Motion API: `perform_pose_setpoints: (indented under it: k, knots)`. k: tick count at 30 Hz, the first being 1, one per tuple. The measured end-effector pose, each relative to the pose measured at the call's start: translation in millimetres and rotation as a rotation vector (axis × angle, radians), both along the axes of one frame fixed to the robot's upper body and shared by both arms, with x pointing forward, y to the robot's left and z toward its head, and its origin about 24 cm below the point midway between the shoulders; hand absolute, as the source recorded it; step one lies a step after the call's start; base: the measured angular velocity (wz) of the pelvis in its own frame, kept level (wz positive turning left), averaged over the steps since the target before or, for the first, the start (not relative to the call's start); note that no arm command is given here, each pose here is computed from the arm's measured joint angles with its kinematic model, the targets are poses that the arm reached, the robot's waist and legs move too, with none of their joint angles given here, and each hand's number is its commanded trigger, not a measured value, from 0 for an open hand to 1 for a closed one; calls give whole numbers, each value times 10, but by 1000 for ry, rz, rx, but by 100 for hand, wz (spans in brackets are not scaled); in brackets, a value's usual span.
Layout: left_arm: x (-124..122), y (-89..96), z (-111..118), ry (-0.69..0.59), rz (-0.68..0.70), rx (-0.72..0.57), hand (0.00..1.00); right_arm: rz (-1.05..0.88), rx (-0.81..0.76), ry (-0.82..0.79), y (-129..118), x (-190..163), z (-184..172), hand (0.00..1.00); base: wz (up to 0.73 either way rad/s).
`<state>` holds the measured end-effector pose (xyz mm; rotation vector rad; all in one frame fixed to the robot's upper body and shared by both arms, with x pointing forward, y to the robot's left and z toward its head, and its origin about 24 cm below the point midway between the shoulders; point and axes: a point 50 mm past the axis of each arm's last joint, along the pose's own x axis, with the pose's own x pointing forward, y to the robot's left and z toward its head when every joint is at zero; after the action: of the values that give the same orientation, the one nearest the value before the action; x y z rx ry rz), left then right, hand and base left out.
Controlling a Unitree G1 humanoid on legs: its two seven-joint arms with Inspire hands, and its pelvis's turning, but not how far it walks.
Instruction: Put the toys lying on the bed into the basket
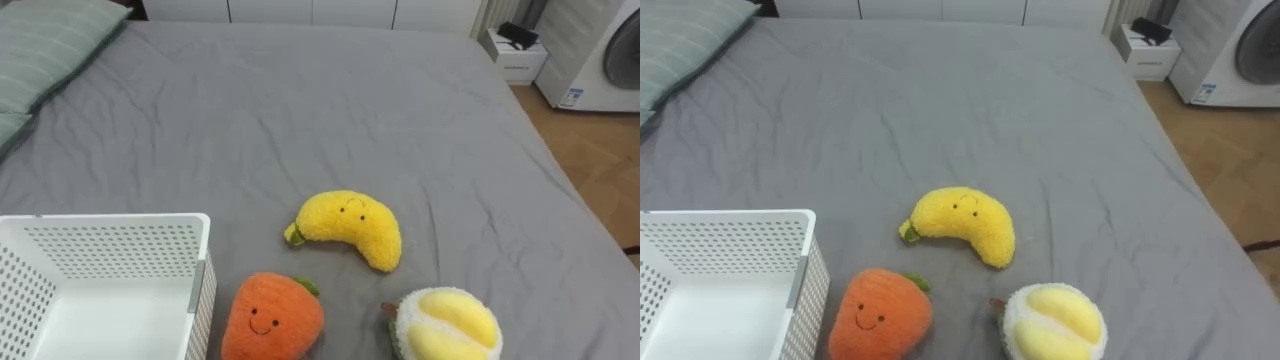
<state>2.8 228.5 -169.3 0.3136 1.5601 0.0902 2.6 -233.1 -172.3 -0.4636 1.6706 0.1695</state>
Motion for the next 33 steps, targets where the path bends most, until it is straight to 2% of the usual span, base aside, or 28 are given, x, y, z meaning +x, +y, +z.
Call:
perform_pose_setpoints:
  k: [11, 16, 23, 25, 29, 31, 33]
  knots:
    - [30, -26, -5, -9, -34, -8, 0, -58, 16, -14, 15, 41, -4, 0, -1]
    - [-42, -19, -9, 17, -9, -9, 0, -201, 27, -17, 34, -20, -9, 0, -1]
    - [-50, 39, 3, 10, 57, -15, 0, -568, -34, -51, -33, -185, 9, 0, 0]
    - [-57, 86, 13, 0, 105, -10, 0, -685, -59, -68, -101, -237, 28, 0, -2]
    - [-62, 277, 64, -21, 170, 35, 0, -907, -157, -166, -431, -201, 124, 0, -8]
    - [-33, 386, 97, -29, 165, 62, 0, -940, -212, -236, -617, -80, 188, 0, -10]
    - [-27, 468, 123, -47, 197, 82, 0, -972, -269, -369, -863, 215, 301, 0, -21]
